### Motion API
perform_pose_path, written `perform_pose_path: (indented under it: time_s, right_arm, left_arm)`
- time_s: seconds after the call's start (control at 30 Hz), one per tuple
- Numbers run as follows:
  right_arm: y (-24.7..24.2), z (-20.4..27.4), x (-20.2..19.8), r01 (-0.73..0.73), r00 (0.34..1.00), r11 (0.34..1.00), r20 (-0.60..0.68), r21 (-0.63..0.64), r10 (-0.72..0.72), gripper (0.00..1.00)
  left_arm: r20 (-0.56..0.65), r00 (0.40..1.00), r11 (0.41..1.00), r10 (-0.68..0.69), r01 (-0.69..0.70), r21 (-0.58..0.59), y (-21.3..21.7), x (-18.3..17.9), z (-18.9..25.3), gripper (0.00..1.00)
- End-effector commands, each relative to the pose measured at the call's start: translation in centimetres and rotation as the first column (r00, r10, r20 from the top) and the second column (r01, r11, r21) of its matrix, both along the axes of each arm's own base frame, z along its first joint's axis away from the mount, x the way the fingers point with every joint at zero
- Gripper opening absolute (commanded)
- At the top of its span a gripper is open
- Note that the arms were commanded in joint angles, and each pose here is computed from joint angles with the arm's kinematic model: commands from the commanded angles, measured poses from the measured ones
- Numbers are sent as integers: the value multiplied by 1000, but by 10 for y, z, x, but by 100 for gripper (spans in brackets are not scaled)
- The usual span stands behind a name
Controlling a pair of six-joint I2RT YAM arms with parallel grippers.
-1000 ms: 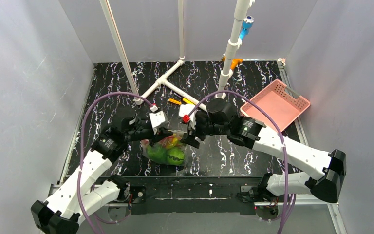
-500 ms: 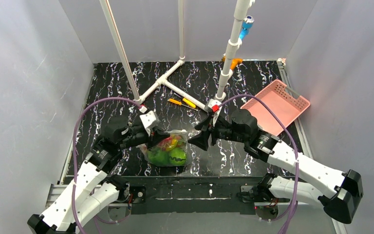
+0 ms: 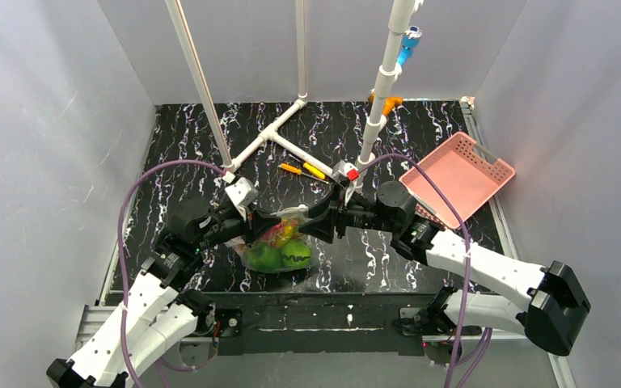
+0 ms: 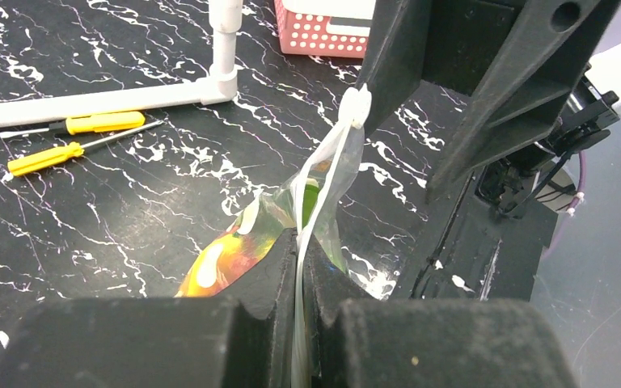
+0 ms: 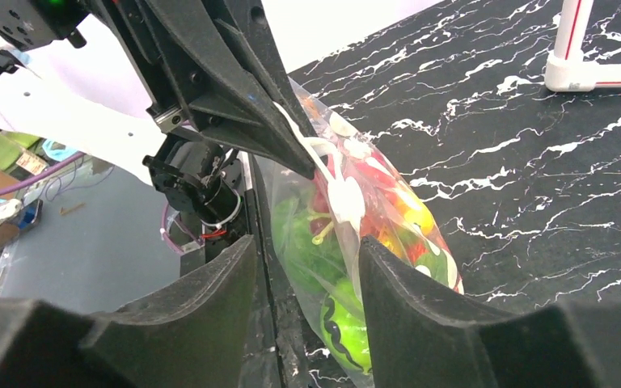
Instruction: Place the food in the zip-top bag and seal the zipper
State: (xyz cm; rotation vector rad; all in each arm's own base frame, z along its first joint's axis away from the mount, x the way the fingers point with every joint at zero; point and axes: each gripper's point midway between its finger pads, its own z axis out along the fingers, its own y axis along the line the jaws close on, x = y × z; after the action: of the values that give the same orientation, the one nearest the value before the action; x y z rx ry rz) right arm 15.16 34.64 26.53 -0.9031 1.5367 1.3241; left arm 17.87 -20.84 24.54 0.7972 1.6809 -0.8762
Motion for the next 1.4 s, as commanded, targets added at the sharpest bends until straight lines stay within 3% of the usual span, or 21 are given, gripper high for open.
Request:
perform_pose_path:
  time_s: [0.0, 0.33, 0.43, 0.67, 0.9, 1.03, 1.17, 1.23, 1.3, 1.37]
  right_arm:
    - [8, 22, 6, -16, 998, 996, 54, 87, 11, 54]
    - [-8, 11, 24, -5, 1000, 993, -1, 114, 5, 53]
    - [-16, 7, 24, -7, 1000, 993, -17, 115, 9, 59]
    - [-5, 15, 5, -183, 982, 973, -27, 139, 188, 62]
    - [9, 26, 12, -214, 975, 963, -32, 164, 222, 56]
    - [13, 34, 12, -232, 970, 956, -28, 178, 240, 48]
    - [15, 36, 7, -261, 963, 947, -23, 185, 270, 19]
    - [16, 33, 7, -262, 962, 948, -26, 182, 271, 1]
    - [15, 32, 7, -254, 965, 950, -22, 181, 262, 1]
    - [14, 32, 8, -246, 968, 953, -13, 177, 252, 1]
  left_arm:
    - [34, 999, 998, 3, 0, -65, -3, 0, 17, 0]
    - [37, 999, 996, -2, 5, -91, -2, -6, 19, 0]
    - [29, 1000, 995, 11, -8, -96, -1, -5, 20, 0]
    - [15, 1000, 993, 9, -7, -117, -3, -4, 22, 0]
    - [8, 1000, 992, -5, 6, -125, -5, -7, 25, 0]
    - [-2, 1000, 992, -7, 7, -124, -5, -8, 22, 0]
    - [-34, 999, 990, 6, -10, -138, -6, -5, 22, 0]
    - [-69, 997, 989, 20, -29, -143, -6, -4, 22, 13]
    - [-122, 992, 987, 34, -52, -154, -7, -3, 24, 41]
    - [-185, 982, 984, 42, -73, -163, -8, -4, 29, 58]
